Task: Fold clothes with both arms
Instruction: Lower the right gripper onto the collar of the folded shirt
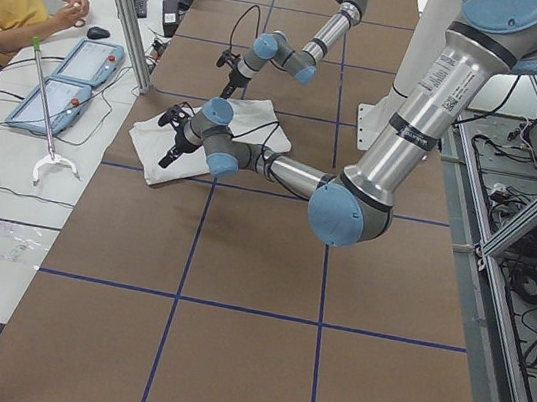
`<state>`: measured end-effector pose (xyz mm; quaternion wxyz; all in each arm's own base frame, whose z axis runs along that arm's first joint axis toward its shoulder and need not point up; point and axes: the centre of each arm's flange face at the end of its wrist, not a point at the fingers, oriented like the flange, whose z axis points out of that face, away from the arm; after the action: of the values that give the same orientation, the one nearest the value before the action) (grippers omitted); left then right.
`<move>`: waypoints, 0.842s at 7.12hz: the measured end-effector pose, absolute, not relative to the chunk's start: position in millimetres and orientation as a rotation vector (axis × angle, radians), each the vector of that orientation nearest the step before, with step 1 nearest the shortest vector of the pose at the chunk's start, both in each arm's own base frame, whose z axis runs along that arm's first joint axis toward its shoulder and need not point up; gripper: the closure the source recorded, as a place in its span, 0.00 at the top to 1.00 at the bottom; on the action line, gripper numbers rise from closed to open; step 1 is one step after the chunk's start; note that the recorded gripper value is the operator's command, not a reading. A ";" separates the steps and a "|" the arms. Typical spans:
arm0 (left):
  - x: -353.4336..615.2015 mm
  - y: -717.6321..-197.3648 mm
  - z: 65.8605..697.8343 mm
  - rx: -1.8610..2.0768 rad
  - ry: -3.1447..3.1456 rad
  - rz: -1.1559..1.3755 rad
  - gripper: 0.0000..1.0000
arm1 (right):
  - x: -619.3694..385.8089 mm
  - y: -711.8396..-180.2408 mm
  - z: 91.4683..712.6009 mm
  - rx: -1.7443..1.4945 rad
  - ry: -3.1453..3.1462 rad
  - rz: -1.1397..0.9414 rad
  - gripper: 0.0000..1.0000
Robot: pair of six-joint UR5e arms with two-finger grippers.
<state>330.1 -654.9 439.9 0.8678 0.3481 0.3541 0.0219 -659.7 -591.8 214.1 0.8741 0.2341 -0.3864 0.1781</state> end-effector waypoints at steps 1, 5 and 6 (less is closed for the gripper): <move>330.1 -654.9 439.9 0.728 0.741 0.046 1.00 | -660.3 -591.6 216.6 0.495 -0.799 0.357 0.65; 329.9 -654.7 440.8 0.727 0.740 0.046 1.00 | -663.0 -589.3 221.9 0.500 -0.786 0.333 0.29; 329.9 -654.7 440.9 0.727 0.740 0.046 1.00 | -663.3 -588.8 222.9 0.499 -0.785 0.332 0.11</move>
<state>329.9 -654.7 440.9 0.8681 0.3475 0.3538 0.0219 -663.3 -588.8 222.9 0.8805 0.2394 -0.3768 0.1594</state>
